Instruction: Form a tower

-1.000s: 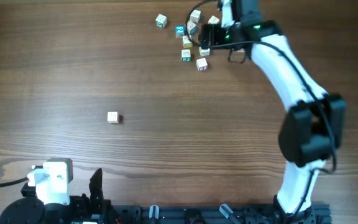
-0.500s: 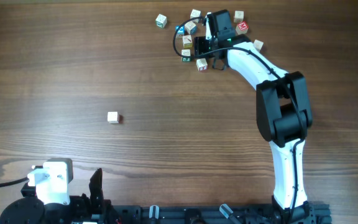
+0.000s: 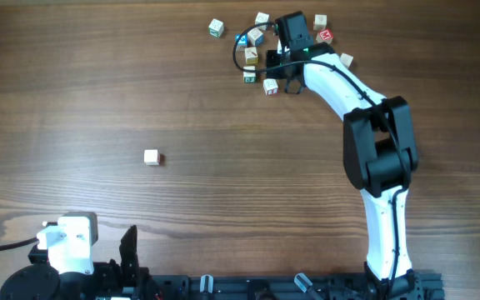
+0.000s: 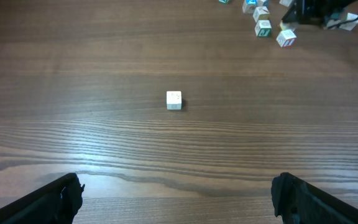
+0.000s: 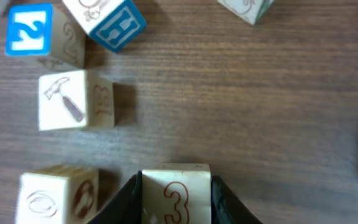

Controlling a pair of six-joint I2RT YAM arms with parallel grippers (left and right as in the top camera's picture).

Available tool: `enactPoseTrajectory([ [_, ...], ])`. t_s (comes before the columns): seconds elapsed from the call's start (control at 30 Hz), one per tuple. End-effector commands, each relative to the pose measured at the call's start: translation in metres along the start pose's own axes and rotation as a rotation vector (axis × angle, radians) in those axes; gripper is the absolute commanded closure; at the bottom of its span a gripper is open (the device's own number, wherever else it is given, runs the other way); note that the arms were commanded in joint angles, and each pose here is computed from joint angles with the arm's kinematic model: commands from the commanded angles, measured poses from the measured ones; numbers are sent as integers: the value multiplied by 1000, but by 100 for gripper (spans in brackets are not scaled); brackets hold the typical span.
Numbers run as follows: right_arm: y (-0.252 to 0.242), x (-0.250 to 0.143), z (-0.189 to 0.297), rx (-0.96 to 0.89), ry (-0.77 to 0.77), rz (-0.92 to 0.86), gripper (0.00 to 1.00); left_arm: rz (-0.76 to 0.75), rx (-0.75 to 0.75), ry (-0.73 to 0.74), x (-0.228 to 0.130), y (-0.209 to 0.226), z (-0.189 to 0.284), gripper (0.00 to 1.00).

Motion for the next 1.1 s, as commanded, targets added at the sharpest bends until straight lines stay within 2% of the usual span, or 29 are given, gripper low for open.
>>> enactPoseTrajectory([
  [0.0,25,51,100,113,-190,-71,76,13,-12,-8,-1,-1,1,0],
  [0.1,52,46,146,305,-143,-100,78,13,-12,-8,-1,-1,1,0],
  [0.13,88,24,162,479,-7,-84,78,13,-12,-8,-1,-1,1,0],
  [0.2,109,4,161,505,74,-46,78,13,-12,-8,-1,-1,1,0],
  [0.37,147,-56,139,320,150,39,78,13,-12,-8,-1,-1,1,0],
  [0.47,160,-100,108,189,217,-31,78,13,-12,-8,-1,-1,1,0],
  [0.57,165,-126,81,158,263,-58,78,13,-12,-8,-1,-1,1,0],
  [0.77,183,-151,65,148,306,-122,78,13,-12,-8,-1,-1,1,0],
  [0.97,183,-165,49,59,307,-284,77,13,-12,-8,-1,-1,1,0],
  [1.07,184,-174,34,46,319,-275,76,13,-12,-8,-1,-1,1,0],
])
Point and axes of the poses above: each gripper's point midway between its finger pads, its own z axis back along the fingers, its own y axis along the line the jaws close on, x = y × z, the point moved 10 cm from there along z, back along the fingers, and after that the axes turned 3 degrees about -z, right-handed, at the moved point
